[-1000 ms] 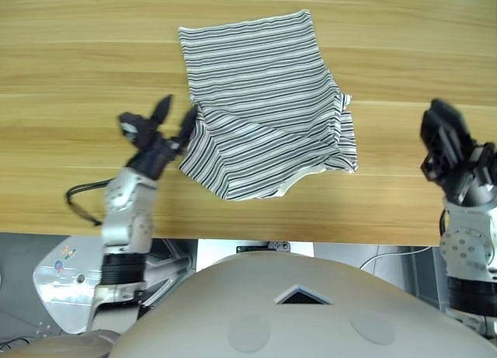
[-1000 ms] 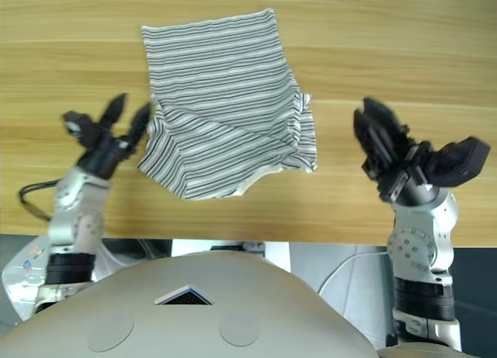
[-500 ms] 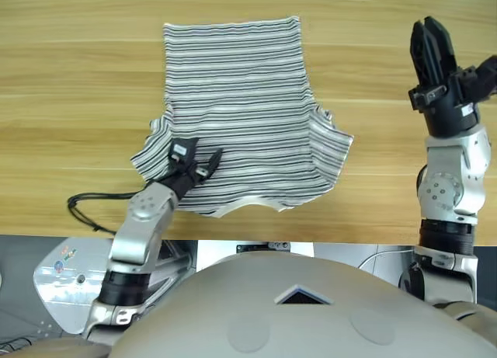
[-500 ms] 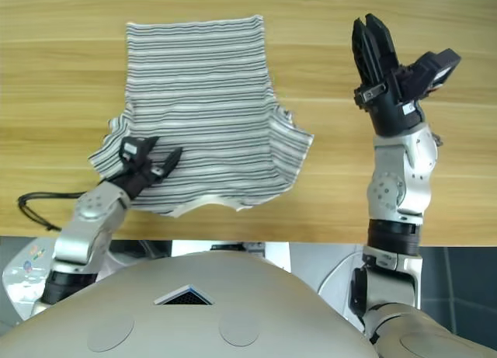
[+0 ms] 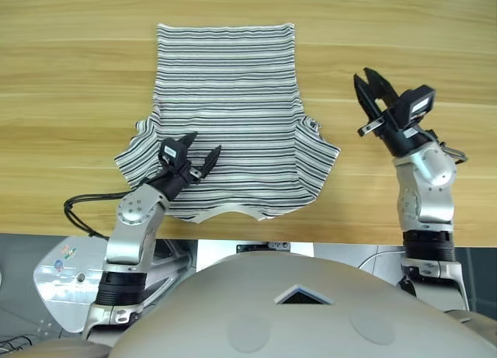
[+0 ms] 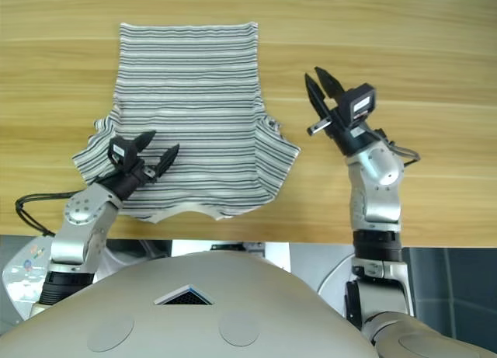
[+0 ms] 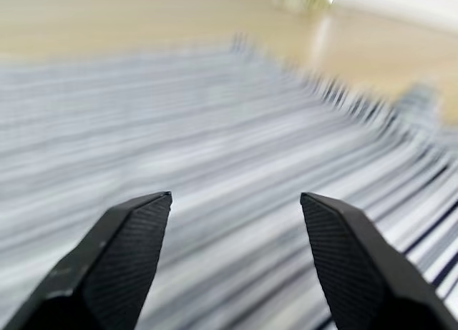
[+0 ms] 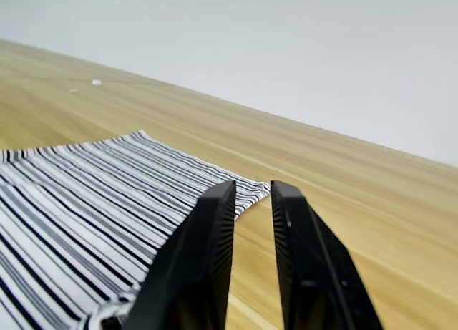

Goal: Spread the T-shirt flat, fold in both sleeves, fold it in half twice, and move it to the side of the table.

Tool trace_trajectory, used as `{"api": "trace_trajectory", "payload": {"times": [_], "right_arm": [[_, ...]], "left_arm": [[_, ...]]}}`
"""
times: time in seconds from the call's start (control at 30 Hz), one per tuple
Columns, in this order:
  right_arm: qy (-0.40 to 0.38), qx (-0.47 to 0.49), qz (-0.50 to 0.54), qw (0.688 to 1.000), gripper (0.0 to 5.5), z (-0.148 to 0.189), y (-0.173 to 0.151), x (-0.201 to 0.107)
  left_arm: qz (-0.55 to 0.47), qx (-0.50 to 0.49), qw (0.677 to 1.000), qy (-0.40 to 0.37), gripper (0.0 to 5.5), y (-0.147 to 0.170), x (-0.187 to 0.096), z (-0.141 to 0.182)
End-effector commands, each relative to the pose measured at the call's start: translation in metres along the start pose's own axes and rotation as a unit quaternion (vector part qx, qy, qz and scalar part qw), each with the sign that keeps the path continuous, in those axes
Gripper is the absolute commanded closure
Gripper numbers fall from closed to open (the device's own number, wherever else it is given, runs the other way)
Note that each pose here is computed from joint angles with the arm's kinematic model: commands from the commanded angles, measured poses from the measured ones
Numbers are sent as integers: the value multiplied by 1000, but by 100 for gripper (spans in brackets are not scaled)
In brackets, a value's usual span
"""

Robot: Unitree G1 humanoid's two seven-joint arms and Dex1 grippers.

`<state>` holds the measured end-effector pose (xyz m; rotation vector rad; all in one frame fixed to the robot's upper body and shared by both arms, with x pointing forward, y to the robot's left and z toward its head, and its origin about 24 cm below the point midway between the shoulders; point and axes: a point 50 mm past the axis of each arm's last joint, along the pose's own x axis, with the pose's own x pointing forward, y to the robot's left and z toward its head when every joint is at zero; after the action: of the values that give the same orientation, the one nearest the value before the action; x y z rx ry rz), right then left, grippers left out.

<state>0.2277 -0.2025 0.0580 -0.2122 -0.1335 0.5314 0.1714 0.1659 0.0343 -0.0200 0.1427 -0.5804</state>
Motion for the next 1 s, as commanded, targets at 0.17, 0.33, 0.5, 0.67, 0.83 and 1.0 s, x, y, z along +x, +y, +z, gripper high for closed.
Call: {"api": "trace_trajectory", "payload": {"times": [0.17, 0.33, 0.5, 0.67, 0.83, 1.0], "right_arm": [[13, -70, 38, 997, 462, -17, 11, 1], [13, -103, 15, 995, 462, -17, -1, 0], [19, -126, -12, 992, 462, -17, -19, -6], [7, -131, -4, 991, 462, -16, -22, -4], [4, -132, -5, 991, 462, -15, -22, -5], [-3, -128, -7, 992, 462, -14, -20, -12]], "left_arm": [[130, 266, 946, -129, 215, 48, -40, 66], [266, 617, 703, 233, 215, 133, -113, 27], [89, 640, 672, 364, 215, 113, -147, -13], [-81, 591, 727, 339, 215, 48, -149, -44], [-113, 574, 749, 311, 215, 36, -145, -43], [-104, 579, 737, 334, 215, 52, -143, -48]]}}
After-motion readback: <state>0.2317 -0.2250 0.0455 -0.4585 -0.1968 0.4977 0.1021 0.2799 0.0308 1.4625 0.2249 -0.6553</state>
